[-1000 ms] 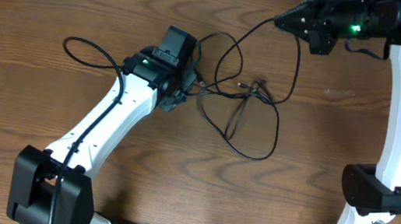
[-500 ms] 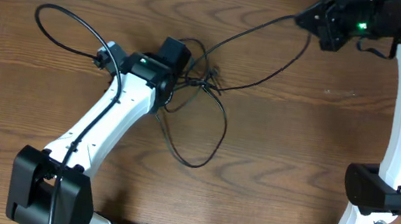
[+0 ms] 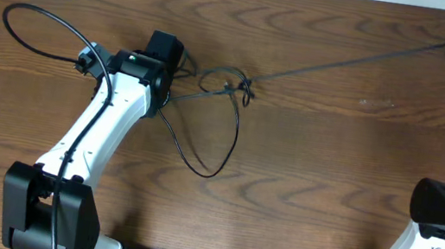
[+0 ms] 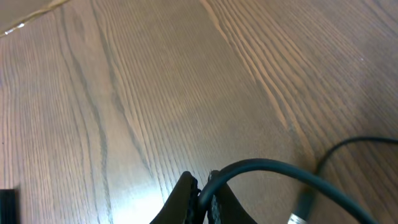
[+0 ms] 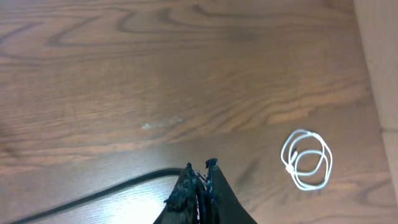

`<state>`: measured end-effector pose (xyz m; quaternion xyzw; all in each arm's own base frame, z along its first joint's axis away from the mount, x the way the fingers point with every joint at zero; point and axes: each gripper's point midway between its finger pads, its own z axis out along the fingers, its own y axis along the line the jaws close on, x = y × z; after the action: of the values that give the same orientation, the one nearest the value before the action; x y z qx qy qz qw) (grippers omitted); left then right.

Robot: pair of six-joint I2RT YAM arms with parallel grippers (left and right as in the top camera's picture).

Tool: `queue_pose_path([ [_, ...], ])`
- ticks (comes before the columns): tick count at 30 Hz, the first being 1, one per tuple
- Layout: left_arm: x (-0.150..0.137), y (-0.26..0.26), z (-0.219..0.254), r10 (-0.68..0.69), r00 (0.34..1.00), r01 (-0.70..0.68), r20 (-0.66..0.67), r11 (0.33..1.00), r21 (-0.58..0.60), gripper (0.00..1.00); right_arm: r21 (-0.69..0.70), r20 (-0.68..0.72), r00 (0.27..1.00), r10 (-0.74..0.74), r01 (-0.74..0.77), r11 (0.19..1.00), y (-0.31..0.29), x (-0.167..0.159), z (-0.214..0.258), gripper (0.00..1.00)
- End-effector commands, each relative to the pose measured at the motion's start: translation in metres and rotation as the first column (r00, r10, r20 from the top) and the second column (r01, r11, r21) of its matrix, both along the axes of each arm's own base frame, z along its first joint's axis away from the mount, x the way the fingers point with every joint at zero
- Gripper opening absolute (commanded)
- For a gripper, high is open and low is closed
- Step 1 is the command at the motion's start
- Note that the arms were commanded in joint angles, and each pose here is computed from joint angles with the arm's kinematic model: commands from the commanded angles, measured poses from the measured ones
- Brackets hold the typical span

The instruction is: Untangle cables

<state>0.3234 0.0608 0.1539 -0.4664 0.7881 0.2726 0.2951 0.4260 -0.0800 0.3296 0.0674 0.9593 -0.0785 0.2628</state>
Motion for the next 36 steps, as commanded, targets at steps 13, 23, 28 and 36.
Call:
queue_pose_path([
  [13, -0.015, 0.046, -0.003, 0.136, 0.99, -0.136, -0.033, 0.991, 0.014, 0.08, 0.11, 0.045, 0.862, -0.505, 0.498, 0.86, -0.12, -0.044, 0.004, 0.01],
  [23, -0.011, 0.019, -0.027, 0.114, 0.992, -0.122, -0.053, 0.972, -0.202, 0.08, 0.377, 0.118, 0.98, 0.16, -0.193, 0.906, 0.0, -0.007, 0.006, 0.26],
  [28, -0.011, 0.019, -0.028, 0.114, 0.992, -0.122, -0.052, 0.972, -0.202, 0.08, 0.395, 0.094, 0.902, 0.421, -0.422, 0.816, 0.06, -0.003, -0.018, 0.75],
  [36, -0.011, 0.019, -0.028, 0.114, 0.992, -0.122, -0.052, 0.972, -0.202, 0.08, 0.456, 0.159, 0.608, 0.777, -0.744, 0.489, 0.164, -0.011, -0.066, 0.99],
])
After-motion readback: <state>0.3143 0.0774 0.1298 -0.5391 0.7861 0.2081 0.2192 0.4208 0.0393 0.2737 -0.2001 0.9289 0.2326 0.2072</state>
